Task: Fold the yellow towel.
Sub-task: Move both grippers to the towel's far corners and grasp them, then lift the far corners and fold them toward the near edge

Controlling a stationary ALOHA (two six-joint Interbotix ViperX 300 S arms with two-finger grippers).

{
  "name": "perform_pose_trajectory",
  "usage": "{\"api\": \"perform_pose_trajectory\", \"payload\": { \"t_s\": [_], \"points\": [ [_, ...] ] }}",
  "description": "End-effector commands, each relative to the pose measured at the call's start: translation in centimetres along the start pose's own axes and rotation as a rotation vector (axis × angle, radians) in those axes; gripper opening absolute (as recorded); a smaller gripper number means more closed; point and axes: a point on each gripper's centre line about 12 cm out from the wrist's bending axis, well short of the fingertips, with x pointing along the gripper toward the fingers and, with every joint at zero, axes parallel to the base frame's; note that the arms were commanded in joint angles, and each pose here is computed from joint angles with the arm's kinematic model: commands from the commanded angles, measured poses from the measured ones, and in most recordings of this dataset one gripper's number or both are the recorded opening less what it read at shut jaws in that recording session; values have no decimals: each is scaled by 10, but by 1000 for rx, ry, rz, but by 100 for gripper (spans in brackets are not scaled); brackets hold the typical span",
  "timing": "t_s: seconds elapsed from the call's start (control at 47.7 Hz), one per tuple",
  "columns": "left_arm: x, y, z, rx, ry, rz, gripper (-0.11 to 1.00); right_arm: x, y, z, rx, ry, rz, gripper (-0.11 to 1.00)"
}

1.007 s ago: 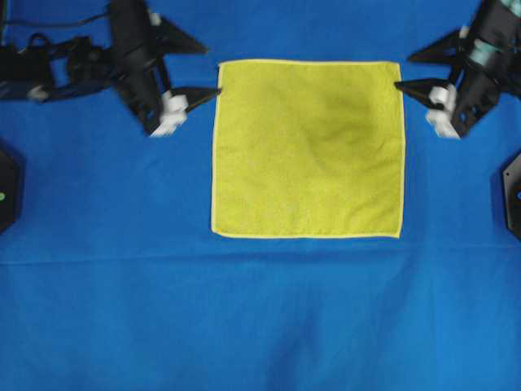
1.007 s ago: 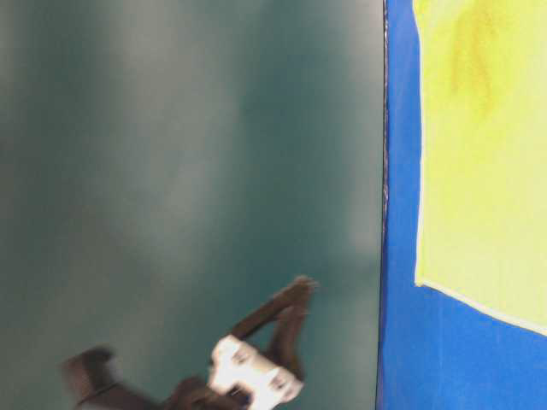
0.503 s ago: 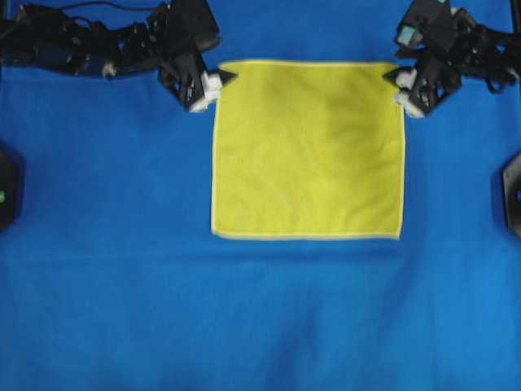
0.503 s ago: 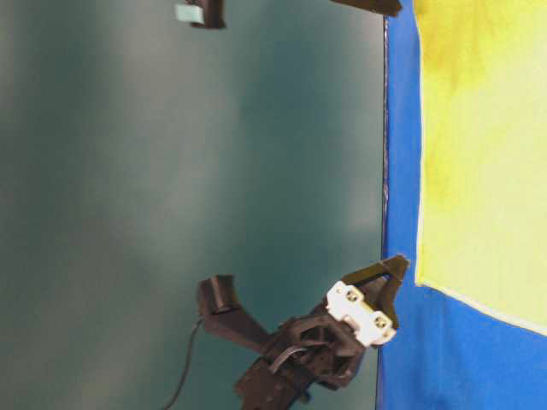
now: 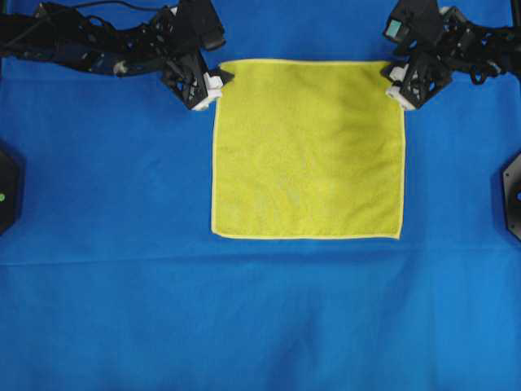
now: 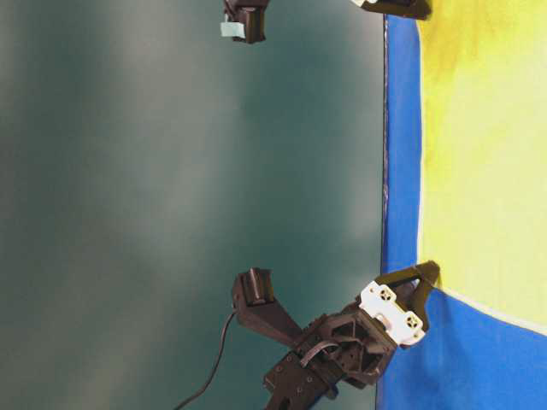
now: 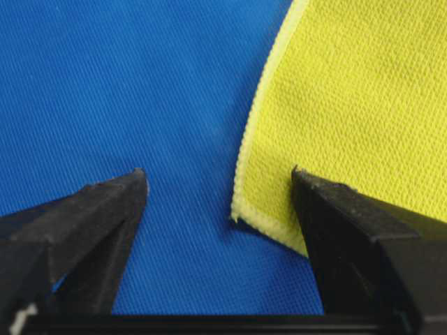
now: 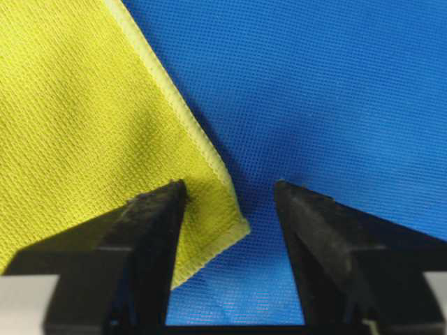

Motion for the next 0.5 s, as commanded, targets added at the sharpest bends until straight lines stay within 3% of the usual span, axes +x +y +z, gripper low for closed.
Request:
{"api": "perform_pose_trajectory", "payload": {
  "t_s": [0.0, 0.105, 0.21, 0.315, 0.482],
  "points": [
    [-2, 2, 13, -1, -42, 7, 74, -2, -2, 9, -3, -32, -4, 53],
    [0, 2, 12, 2, -38, 6, 53, -1, -1, 8, -8, -35, -3, 30],
    [1, 1, 10, 11, -30, 5, 21, -2, 0, 9, -9, -44, -2, 3],
    [1, -3, 9, 40, -24, -4, 1, -2, 0, 10, -9, -51, -2, 2],
    [-2, -4, 10, 52, -14, -8, 1, -6, -1, 13, 4, -64, -5, 2]
  ]
}}
